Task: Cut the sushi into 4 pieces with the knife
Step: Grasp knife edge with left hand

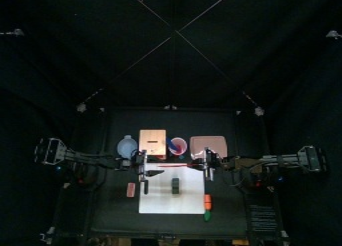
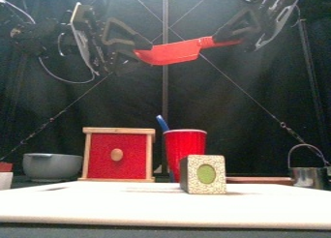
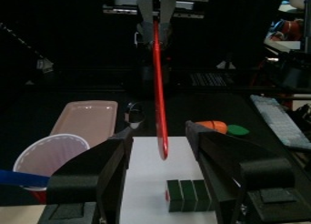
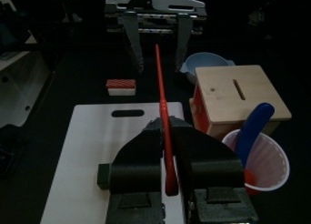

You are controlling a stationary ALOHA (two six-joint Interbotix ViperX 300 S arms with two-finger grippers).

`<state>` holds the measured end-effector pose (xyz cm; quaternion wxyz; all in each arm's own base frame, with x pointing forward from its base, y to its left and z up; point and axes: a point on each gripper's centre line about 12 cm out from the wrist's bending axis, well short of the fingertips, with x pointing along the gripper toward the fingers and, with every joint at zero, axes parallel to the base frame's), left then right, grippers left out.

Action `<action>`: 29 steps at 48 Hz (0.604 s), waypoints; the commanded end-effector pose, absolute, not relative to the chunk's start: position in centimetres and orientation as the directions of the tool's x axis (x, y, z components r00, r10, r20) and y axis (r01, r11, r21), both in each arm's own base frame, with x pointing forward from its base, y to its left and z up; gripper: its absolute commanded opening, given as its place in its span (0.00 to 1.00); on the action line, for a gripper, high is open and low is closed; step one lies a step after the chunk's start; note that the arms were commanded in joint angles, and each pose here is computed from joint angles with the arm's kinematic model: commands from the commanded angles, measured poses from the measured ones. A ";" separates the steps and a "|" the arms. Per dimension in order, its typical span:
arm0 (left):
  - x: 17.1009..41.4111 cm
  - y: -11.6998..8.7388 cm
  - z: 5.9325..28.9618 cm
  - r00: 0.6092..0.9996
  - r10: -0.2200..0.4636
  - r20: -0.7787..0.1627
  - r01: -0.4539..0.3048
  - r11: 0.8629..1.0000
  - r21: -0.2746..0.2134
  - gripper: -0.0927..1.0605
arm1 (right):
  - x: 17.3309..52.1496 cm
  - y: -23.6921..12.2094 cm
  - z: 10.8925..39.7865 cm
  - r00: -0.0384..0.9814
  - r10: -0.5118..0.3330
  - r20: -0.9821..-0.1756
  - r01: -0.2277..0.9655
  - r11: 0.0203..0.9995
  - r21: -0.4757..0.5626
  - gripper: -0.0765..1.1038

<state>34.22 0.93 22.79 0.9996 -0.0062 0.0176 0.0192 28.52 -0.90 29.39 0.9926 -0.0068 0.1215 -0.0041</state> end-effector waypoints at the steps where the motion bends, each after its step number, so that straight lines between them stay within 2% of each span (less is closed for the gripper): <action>1: 34.8 1.4 23.8 0.999 0.052 0.001 -0.052 0.999 -0.012 0.81 | 28.6 -1.0 30.1 0.976 -0.011 -0.216 0.007 1.000 -0.017 0.15; 9: 34.7 1.5 23.8 0.999 0.053 0.001 -0.053 0.999 -0.009 0.68 | 28.6 -1.0 30.2 0.977 -0.011 -0.214 0.007 1.000 -0.017 0.15; 19: 34.7 1.6 23.9 0.998 0.056 0.006 -0.056 0.998 -0.008 0.38 | 28.6 -1.2 29.9 0.975 -0.016 -0.223 0.014 1.000 -0.009 0.15; 24: 34.6 1.5 24.0 0.999 0.048 0.023 -0.048 0.999 0.002 0.23 | 29.0 -1.1 29.0 0.968 -0.013 -0.253 0.014 1.000 0.001 0.15; 29: 34.3 1.3 23.7 0.999 0.032 0.037 -0.033 0.999 0.017 0.15 | 29.6 -0.9 28.0 0.958 -0.006 -0.285 0.008 1.000 0.005 0.14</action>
